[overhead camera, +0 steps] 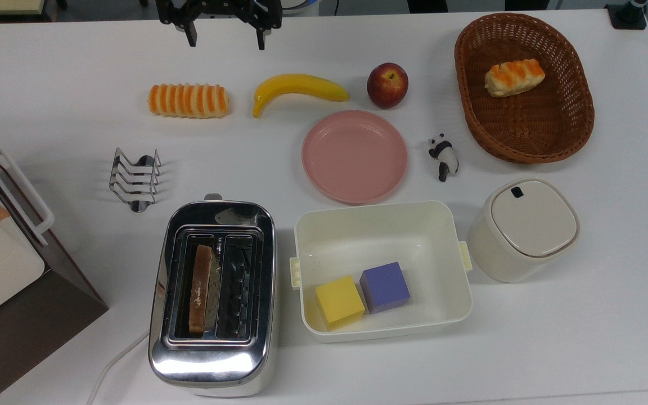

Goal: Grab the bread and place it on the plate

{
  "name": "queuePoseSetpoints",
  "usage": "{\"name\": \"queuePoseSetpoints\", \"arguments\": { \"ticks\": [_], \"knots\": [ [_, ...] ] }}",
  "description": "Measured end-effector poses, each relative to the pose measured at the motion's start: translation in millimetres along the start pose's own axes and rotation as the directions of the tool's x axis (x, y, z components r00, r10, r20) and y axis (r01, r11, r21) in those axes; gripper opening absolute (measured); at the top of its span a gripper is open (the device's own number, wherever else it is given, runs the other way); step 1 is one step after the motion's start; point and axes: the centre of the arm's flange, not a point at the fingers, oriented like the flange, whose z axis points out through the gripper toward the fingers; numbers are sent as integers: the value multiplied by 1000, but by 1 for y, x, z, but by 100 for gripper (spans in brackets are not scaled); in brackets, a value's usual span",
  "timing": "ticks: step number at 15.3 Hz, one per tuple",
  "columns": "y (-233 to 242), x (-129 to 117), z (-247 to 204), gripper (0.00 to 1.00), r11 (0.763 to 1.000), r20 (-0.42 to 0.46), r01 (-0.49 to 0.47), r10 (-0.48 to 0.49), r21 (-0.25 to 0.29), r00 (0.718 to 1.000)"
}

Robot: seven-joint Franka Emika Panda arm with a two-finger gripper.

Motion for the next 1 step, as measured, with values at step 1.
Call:
{"name": "queuePoseSetpoints", "arguments": {
  "ticks": [1],
  "knots": [
    [0,0,0,100,1000,0,0,0,0,1000]
  ]
}}
